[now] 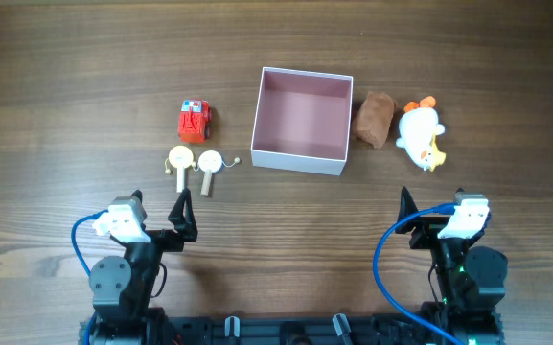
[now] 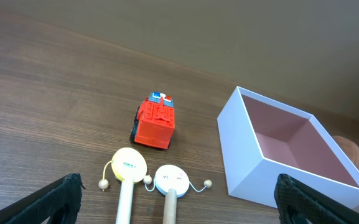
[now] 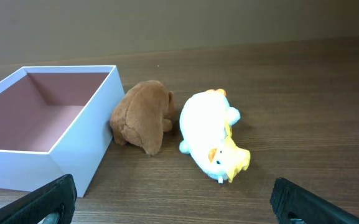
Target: Pack container
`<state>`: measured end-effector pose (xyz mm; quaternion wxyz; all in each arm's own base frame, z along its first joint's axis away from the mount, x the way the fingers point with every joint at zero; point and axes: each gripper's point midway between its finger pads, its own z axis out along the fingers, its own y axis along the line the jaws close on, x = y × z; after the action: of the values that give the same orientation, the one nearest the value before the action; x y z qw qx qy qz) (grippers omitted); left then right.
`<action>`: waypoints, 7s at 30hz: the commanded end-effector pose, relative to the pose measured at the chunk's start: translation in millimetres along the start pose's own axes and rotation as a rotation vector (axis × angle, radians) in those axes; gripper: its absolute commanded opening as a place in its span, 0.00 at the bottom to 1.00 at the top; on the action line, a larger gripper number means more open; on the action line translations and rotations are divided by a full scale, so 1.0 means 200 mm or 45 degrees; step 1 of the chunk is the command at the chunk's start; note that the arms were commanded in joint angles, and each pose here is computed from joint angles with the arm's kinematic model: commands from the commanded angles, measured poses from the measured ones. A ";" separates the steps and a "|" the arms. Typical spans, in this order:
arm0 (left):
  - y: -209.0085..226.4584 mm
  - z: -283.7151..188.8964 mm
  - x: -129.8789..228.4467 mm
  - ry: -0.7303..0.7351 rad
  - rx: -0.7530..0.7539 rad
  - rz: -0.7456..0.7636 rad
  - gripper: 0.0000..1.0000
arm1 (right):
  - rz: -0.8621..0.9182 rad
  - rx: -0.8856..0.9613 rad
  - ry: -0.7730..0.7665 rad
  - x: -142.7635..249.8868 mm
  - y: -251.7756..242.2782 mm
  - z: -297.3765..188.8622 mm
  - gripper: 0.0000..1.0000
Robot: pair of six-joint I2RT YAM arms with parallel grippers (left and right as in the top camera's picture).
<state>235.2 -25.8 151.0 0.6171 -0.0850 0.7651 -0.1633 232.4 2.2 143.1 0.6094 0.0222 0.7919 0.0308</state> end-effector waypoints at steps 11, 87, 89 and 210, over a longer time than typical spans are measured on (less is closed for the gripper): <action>-0.01 0.00 0.02 0.006 0.021 0.000 1.00 | 0.019 0.021 -0.018 -0.01 -0.02 0.00 1.00; 0.16 0.48 -0.45 0.824 -0.488 -0.163 1.00 | 0.243 -0.150 1.230 -0.13 0.14 0.99 0.92; 0.16 0.48 -0.45 0.824 -0.488 -0.163 1.00 | 0.336 -0.102 1.221 -0.14 0.14 1.00 0.89; 0.16 0.48 -0.45 0.824 -0.488 -0.163 1.00 | 0.231 0.101 1.553 0.47 -0.17 0.97 0.69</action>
<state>347.3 17.7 196.4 0.2954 -0.1930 0.9326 -0.0758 400.9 -29.5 21.6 0.0652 0.0963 0.9923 0.0424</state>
